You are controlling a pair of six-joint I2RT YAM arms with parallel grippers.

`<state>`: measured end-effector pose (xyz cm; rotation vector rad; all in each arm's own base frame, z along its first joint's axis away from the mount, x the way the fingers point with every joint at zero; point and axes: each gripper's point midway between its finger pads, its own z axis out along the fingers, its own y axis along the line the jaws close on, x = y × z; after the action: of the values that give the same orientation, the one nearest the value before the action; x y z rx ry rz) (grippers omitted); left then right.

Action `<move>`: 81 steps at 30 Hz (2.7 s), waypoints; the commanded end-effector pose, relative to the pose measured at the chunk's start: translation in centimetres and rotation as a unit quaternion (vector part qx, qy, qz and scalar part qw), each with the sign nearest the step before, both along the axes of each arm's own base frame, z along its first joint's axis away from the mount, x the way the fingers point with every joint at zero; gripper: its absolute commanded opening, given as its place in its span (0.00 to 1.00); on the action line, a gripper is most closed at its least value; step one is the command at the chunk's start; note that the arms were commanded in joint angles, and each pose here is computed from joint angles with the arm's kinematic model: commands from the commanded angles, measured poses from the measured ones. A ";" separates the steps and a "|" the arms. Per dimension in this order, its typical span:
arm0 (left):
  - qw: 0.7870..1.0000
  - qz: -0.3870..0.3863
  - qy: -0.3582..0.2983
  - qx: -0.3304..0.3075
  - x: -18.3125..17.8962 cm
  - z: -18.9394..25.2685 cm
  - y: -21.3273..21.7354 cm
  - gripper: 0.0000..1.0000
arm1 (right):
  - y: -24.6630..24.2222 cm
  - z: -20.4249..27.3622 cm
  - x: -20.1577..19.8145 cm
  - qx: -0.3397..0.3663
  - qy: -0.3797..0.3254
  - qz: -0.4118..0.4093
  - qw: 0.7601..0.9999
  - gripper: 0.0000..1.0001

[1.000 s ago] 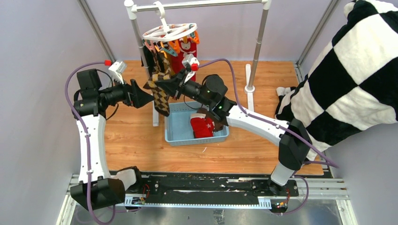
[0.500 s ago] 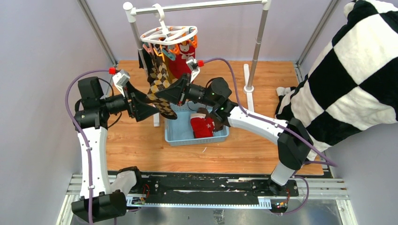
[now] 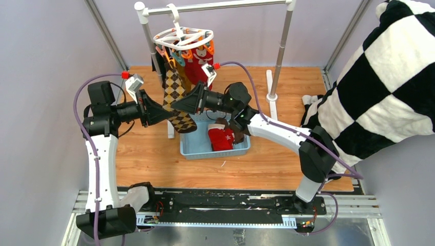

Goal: Remove the socks clipped to the hanger
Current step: Remove the sock from the hanger.

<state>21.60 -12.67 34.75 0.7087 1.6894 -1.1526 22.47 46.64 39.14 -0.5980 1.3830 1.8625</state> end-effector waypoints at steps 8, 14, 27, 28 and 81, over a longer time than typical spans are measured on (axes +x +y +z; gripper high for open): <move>0.999 0.027 0.000 0.046 0.7 -0.3 -0.8 0.00 | -5.4 2.6 6.0 -0.122 -0.097 -0.304 0.940 0.57; 0.998 0.028 -0.001 0.049 0.7 0.4 -1.1 0.00 | -4.0 4.1 7.3 -0.133 -0.140 -0.311 0.930 0.63; 0.997 0.047 -0.002 0.067 1.1 0.5 -1.3 0.00 | -2.0 6.0 8.6 -0.129 -0.187 -0.364 0.903 0.67; 0.996 0.049 0.000 0.068 1.1 0.4 -1.3 0.00 | -1.9 6.4 8.8 -0.127 -0.190 -0.369 0.901 0.68; 0.994 0.072 -0.016 0.078 1.1 1.9 -1.5 0.00 | 2.1 6.5 12.7 -0.147 -0.216 -0.383 0.886 0.57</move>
<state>22.96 -13.97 35.48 0.6788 1.8120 -0.9185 34.44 48.71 42.28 -0.4950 1.4172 0.8624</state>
